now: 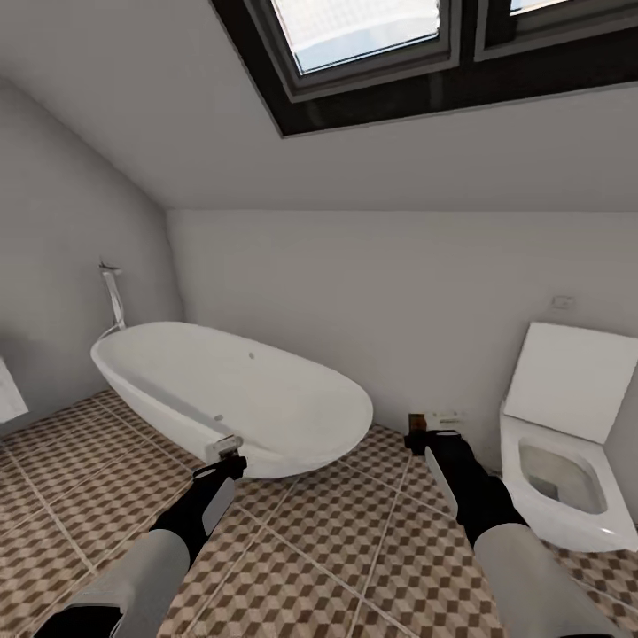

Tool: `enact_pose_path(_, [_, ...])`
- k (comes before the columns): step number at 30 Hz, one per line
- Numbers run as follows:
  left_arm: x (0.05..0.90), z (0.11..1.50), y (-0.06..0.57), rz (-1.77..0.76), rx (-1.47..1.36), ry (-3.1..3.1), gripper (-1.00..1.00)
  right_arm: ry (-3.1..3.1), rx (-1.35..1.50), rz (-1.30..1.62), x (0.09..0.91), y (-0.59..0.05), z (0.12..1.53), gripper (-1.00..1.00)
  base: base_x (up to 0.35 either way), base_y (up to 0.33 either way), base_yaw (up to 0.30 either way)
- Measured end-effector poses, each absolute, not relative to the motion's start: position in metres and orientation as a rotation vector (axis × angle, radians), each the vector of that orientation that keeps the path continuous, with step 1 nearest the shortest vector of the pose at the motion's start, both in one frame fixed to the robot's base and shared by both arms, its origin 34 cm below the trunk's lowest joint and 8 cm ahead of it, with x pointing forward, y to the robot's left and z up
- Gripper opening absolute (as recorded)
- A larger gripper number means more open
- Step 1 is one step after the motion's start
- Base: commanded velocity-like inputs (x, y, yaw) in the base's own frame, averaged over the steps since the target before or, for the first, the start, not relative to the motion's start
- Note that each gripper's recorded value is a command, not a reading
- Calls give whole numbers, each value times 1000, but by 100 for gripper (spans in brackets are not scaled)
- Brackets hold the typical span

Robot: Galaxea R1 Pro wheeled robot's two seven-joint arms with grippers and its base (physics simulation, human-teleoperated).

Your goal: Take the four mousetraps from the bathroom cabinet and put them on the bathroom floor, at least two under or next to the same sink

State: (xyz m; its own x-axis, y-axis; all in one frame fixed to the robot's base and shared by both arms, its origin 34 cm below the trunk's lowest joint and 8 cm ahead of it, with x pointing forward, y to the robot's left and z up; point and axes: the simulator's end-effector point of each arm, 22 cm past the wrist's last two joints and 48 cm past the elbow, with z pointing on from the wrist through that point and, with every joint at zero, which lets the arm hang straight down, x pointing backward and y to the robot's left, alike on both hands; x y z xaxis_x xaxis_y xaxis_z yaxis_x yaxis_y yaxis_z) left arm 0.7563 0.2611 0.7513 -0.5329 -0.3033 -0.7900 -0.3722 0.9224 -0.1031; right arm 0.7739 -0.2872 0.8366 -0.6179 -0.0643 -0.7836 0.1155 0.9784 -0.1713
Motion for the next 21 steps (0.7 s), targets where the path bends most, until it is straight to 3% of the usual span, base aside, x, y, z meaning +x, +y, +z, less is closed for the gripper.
enact_pose_path(21, [756, 752, 261, 96, -478, 2169, -100, 2222, 36, -256, 774, -287, 837, -100, 0, 0, 284])
